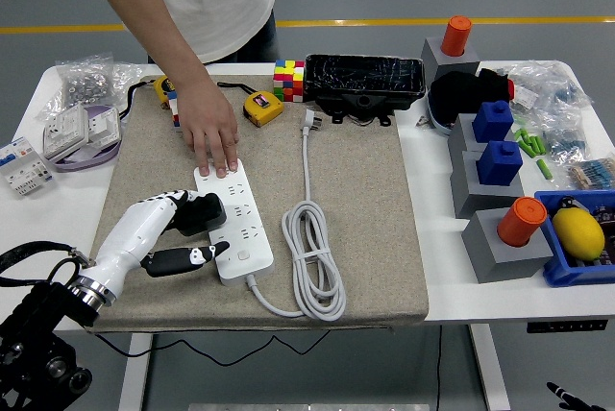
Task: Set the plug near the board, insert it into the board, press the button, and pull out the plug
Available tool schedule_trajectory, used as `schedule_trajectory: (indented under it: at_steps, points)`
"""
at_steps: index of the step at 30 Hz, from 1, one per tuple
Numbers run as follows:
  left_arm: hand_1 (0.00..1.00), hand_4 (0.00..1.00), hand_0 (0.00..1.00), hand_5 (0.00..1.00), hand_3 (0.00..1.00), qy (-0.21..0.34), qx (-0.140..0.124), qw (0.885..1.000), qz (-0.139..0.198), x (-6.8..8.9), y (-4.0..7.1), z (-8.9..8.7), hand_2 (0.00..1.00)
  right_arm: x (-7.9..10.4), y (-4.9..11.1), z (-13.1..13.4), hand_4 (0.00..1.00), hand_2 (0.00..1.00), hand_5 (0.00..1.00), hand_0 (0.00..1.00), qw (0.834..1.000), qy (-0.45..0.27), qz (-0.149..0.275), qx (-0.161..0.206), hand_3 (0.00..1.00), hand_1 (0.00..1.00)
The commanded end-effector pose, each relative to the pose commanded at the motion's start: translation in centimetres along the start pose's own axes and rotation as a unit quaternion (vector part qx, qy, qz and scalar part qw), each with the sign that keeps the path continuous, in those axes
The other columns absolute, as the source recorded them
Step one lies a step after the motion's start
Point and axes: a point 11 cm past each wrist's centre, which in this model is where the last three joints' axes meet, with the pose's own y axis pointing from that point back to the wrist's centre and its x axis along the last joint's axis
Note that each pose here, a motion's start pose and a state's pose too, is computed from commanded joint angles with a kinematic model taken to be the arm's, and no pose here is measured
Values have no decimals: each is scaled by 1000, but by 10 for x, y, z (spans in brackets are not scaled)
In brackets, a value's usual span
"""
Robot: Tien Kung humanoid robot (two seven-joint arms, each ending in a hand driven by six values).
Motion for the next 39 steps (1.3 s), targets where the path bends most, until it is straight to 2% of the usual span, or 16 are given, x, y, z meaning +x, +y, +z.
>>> schedule_trajectory:
  at_steps: [5, 12, 24, 27, 31, 36, 37, 39]
  points:
    - [773, 883, 735, 599, 748, -1, 2, 1000, -1, 1, -2, 0, 764, 0, 0, 1, 998, 672, 566, 657, 1000, -1, 0, -1, 585, 666]
    - [773, 879, 736, 597, 747, 1, -13, 1000, -1, 0, -6, 9, 763, 0, 0, 2, 998, 672, 565, 657, 1000, -5, 1, -1, 585, 666]
    - [773, 871, 734, 600, 748, 7, -21, 1000, -9, -3, -15, 18, 761, -1, 0, 1, 998, 670, 563, 658, 1000, -5, 1, 1, 584, 666]
    - [775, 870, 734, 598, 748, 13, -36, 999, 5, 2, -13, 24, 761, -1, 0, 1, 998, 670, 562, 656, 1000, -5, 1, 0, 583, 665]
    - [777, 869, 737, 597, 744, 25, -67, 997, 35, 17, -7, 41, 761, 0, 0, 2, 998, 670, 564, 657, 1000, -4, 2, 0, 582, 665]
    - [777, 869, 737, 597, 744, 30, -81, 995, 45, 30, 9, 56, 761, 3, 0, 2, 998, 670, 564, 657, 1000, -4, 4, 0, 582, 665]
    - [543, 857, 426, 532, 731, 31, -77, 996, 40, 32, 12, 58, 557, 4, 1, 2, 998, 670, 560, 658, 1000, -4, 4, 0, 583, 665]
    - [543, 857, 426, 532, 731, 28, -50, 998, 20, 30, 17, 49, 557, 5, 1, 3, 998, 670, 560, 658, 1000, -4, 6, 0, 583, 665]
